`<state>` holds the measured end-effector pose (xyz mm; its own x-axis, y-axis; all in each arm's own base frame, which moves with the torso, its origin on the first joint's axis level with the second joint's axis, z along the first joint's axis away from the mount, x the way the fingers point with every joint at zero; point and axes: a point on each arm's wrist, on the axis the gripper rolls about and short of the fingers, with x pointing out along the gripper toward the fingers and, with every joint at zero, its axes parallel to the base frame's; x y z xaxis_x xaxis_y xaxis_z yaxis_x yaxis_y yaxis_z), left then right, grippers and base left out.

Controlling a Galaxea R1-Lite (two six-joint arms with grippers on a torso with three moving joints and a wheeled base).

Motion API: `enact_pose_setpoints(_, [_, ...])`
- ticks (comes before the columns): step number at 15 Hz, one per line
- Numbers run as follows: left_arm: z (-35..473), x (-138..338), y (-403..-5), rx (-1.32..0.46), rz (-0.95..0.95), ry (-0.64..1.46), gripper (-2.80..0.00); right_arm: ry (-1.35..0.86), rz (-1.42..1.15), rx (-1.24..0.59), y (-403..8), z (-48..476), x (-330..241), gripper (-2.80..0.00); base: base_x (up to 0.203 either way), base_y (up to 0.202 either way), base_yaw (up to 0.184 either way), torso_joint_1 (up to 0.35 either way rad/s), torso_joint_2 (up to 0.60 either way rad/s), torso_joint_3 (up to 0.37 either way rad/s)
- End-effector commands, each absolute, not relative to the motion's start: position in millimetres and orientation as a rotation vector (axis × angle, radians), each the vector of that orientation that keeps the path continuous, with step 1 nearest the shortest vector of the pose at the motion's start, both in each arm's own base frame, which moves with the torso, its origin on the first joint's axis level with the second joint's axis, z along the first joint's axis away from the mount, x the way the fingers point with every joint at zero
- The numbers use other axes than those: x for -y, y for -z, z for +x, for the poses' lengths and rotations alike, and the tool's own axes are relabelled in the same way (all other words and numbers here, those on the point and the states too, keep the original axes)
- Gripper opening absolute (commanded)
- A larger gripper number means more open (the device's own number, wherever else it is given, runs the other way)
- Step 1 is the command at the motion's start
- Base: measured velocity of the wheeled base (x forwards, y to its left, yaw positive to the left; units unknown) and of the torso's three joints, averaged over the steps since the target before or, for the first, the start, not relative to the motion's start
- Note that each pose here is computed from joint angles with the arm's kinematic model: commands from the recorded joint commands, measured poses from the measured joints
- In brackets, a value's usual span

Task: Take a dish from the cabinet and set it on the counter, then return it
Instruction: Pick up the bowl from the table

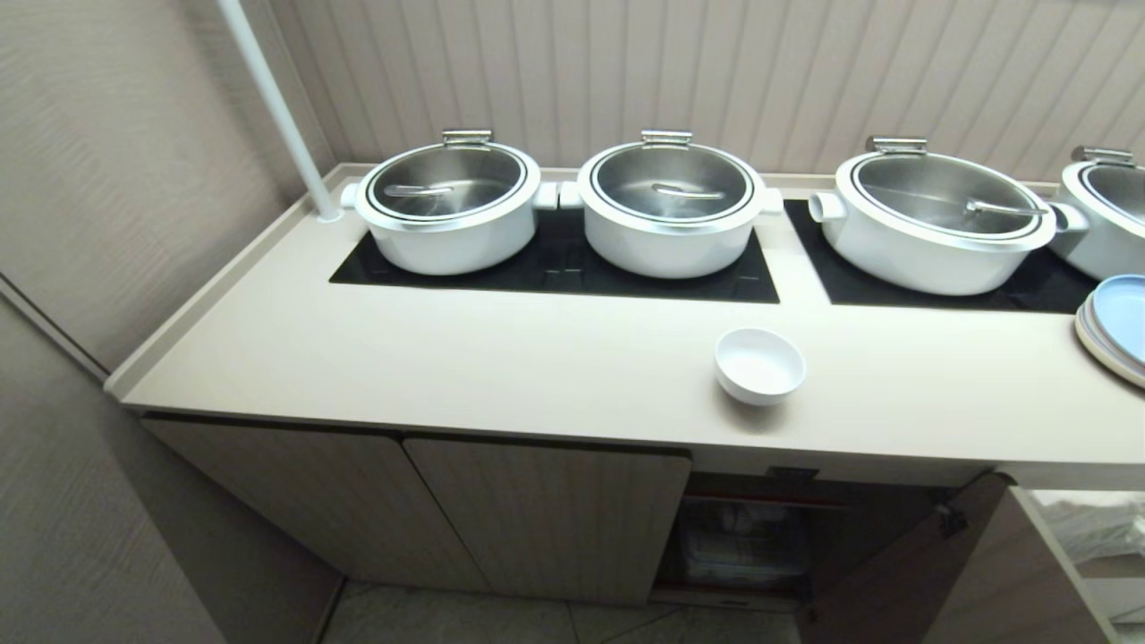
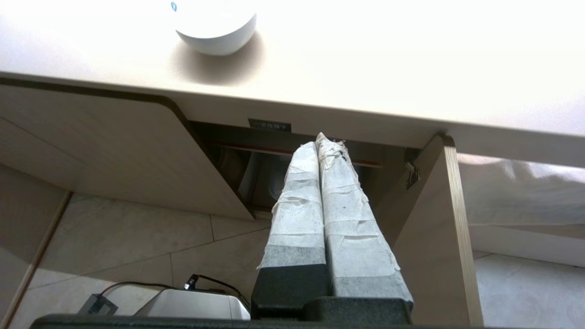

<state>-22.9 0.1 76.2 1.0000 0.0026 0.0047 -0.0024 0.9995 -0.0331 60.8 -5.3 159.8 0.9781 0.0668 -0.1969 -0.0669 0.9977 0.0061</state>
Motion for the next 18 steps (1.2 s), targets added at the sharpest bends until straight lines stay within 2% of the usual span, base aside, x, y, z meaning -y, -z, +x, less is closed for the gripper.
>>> enact_pose_setpoints(1, [-22.8, -0.1, -76.0, 0.005, -0.034, -0.003, -2.8, -0.067, 0.005, -0.268, -174.3, 93.2, 12.2, -2.8, 0.0, 0.0, 0.0, 0.0, 0.0, 0.0])
enact_pose_setpoints(3, [-22.9, -0.1, -76.4, 0.006, -0.034, -0.003, -2.8, -0.074, -0.021, -0.259, -190.9, 111.0, 15.6, -2.8, 0.0, 0.0, 0.0, 0.0, 0.0, 0.0])
enact_pose_setpoints(6, [-22.9, -0.1, -76.3, 0.006, -0.034, -0.003, -2.8, -0.101, -0.061, -0.294, -195.1, 133.3, 17.9, -2.8, 0.0, 0.0, 0.0, 0.0, 0.0, 0.0])
enact_pose_setpoints(10, [-22.9, -0.1, -76.2, 0.006, -0.034, -0.003, -2.8, -0.191, -0.079, -0.363, -196.8, 187.9, 11.6, -2.8, 0.0, 0.0, 0.0, 0.0, 0.0, 0.0])
enact_pose_setpoints(18, [-22.9, -0.1, -76.1, 0.005, -0.034, -0.003, -2.8, -0.377, -0.101, -0.397, -213.0, 289.8, -34.2, -2.8, 0.0, 0.0, 0.0, 0.0, 0.0, 0.0])
